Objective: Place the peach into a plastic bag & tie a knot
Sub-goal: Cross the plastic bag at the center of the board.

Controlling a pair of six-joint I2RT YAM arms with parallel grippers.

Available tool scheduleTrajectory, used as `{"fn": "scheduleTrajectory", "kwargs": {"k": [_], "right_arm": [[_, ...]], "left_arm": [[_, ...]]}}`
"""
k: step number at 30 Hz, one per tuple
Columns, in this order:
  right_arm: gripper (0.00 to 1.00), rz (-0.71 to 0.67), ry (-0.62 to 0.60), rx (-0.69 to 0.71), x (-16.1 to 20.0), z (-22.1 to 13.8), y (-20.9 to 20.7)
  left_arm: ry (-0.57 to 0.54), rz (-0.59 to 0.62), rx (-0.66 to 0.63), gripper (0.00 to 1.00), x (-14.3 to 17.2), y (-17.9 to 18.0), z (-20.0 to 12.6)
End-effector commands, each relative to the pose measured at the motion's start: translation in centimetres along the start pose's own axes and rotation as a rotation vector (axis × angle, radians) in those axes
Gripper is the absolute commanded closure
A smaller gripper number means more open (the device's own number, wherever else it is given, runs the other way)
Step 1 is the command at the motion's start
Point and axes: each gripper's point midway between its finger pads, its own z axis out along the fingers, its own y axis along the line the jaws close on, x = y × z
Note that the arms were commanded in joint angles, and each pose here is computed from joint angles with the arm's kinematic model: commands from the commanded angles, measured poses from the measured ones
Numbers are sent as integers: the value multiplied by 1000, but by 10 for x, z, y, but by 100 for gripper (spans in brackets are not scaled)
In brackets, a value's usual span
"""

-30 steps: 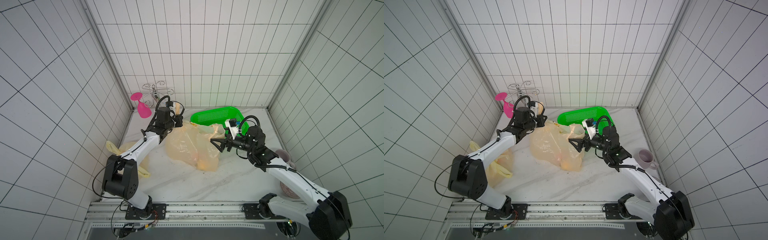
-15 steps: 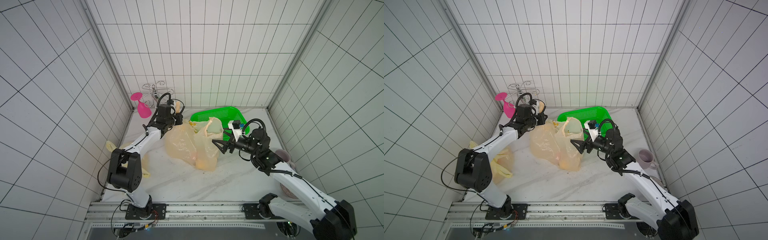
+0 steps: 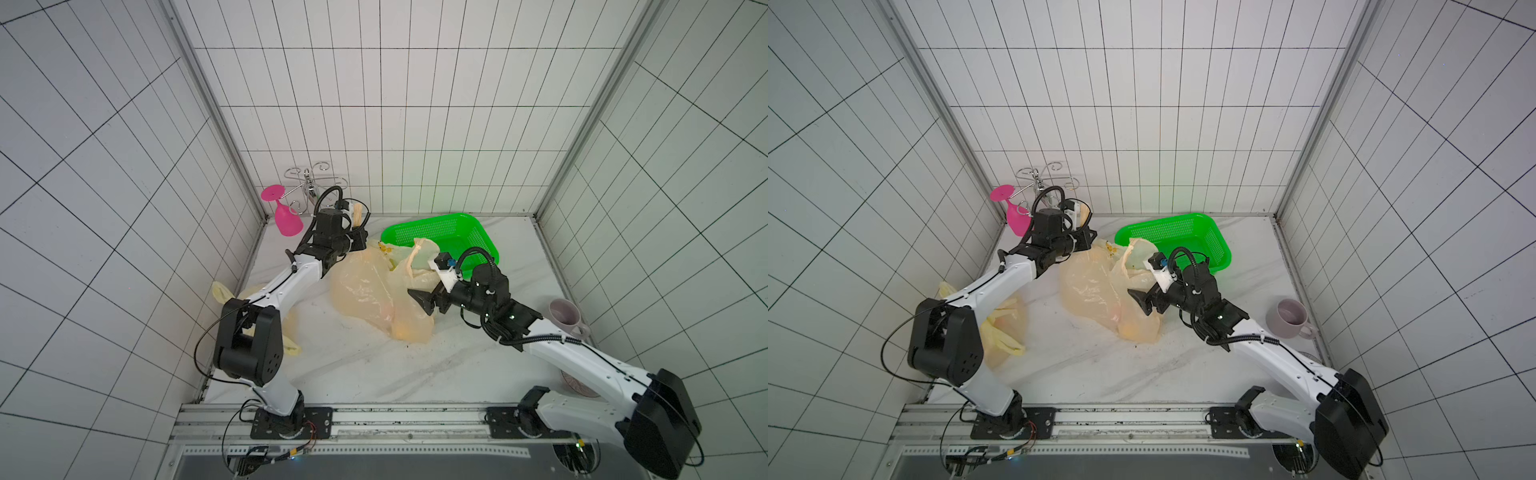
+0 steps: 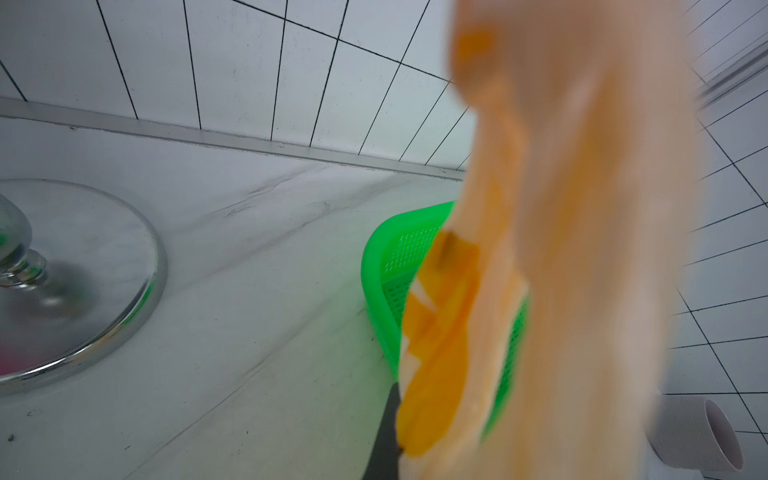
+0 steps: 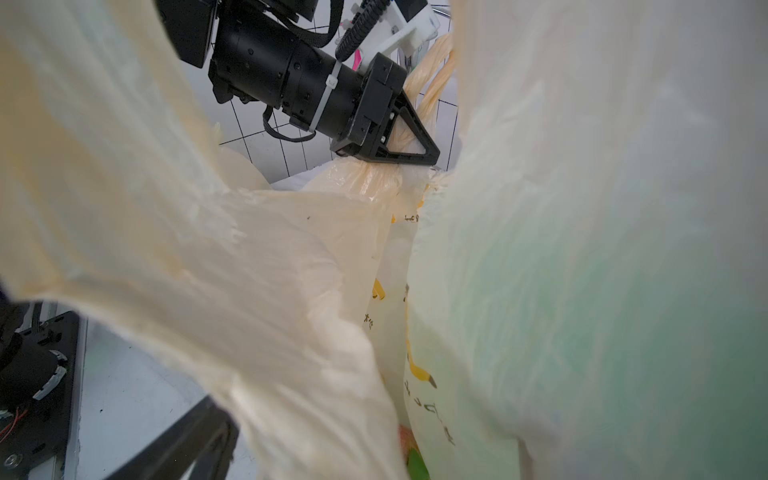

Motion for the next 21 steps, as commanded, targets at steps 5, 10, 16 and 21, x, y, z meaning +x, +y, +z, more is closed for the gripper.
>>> {"fn": "scheduleTrajectory", "kwargs": {"k": [5,10,16,21], "right_arm": [[1,-71,-212,42,-83,-1,1],[0,-49,-293,62,-101,-8,0],[50,-26,-308,40,-101,-2,2],[100,-21,-296,98,-99,-7,-10]], "left_arm": [[-38,7,41,100,-6,-16,-11],[-38,7,49,100,-4,-19,-14],[-45,11,96,100,2,-34,-22],[-70,25,202,100,12,-53,-48]]}}
